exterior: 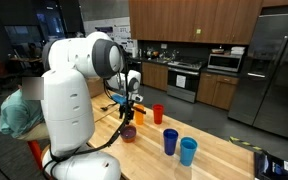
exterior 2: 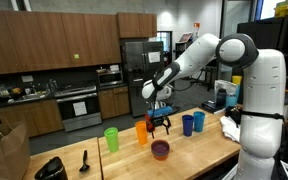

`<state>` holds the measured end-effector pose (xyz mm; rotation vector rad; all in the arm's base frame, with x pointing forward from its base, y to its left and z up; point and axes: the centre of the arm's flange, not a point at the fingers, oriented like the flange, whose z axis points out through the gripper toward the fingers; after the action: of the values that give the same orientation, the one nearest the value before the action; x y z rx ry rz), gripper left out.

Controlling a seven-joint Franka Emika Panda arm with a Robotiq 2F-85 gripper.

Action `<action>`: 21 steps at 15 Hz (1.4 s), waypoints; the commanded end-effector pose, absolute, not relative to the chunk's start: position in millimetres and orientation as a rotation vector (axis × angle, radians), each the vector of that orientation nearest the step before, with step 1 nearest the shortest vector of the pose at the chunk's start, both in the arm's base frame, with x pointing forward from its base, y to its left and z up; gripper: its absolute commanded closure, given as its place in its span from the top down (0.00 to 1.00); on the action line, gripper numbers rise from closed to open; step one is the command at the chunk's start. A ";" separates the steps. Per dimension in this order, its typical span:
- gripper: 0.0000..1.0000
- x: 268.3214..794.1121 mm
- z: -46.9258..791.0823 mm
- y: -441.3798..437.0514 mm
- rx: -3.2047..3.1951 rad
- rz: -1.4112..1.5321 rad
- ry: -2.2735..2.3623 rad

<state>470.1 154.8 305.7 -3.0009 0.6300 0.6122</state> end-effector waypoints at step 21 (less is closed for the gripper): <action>1.00 456.9 246.4 122.1 -3.168 0.511 0.803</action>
<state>456.9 128.6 258.3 -3.1552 0.7360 0.5476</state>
